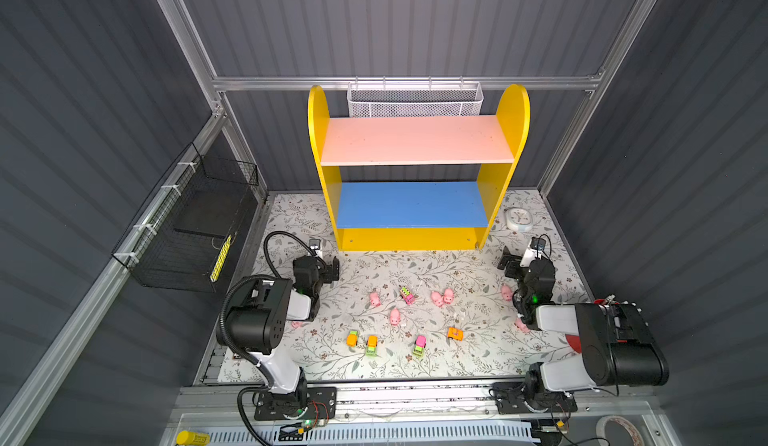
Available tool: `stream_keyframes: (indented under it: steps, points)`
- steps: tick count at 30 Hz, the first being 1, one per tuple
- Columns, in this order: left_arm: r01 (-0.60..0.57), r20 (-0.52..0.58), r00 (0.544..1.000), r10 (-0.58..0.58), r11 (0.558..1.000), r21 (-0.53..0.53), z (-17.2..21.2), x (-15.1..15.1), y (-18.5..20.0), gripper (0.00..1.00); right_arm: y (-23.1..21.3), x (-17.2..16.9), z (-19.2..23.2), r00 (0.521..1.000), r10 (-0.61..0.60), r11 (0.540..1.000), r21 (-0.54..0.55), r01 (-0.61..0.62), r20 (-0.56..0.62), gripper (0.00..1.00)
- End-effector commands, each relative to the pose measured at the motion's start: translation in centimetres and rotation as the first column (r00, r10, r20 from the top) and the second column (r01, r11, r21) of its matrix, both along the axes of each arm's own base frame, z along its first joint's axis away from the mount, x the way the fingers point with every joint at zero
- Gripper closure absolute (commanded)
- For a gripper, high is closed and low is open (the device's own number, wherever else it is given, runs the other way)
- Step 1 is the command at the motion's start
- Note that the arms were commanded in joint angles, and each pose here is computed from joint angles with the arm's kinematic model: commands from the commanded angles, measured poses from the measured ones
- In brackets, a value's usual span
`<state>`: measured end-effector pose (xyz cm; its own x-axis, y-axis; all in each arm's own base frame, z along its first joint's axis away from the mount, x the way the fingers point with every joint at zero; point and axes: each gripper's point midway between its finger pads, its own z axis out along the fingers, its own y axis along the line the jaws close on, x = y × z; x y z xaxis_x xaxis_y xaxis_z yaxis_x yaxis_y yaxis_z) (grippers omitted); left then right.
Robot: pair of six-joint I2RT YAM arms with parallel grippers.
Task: Place and organize the plastic toys onto the shelf
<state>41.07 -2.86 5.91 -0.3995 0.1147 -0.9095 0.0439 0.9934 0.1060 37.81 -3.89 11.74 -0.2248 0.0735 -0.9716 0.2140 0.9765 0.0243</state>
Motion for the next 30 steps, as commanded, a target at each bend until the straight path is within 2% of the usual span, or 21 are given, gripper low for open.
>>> stream_keyframes:
  steps: [1,28,30]
  points:
    - [0.013,0.026,1.000,-0.013,1.000,0.008,0.64,0.24,0.02,0.00,-0.02,0.32,0.46,1.000,0.000,1.000,-0.005,0.001,0.018,0.01]
    - [0.013,0.027,1.000,-0.013,1.000,0.008,0.67,0.23,0.02,0.00,-0.05,0.24,0.45,1.000,0.002,1.000,-0.004,-0.002,0.017,0.01]
    - [0.010,0.027,1.000,-0.011,1.000,0.009,0.65,0.22,0.09,0.00,-0.27,-0.29,1.13,0.998,-0.031,0.999,-0.019,0.032,0.054,0.01]
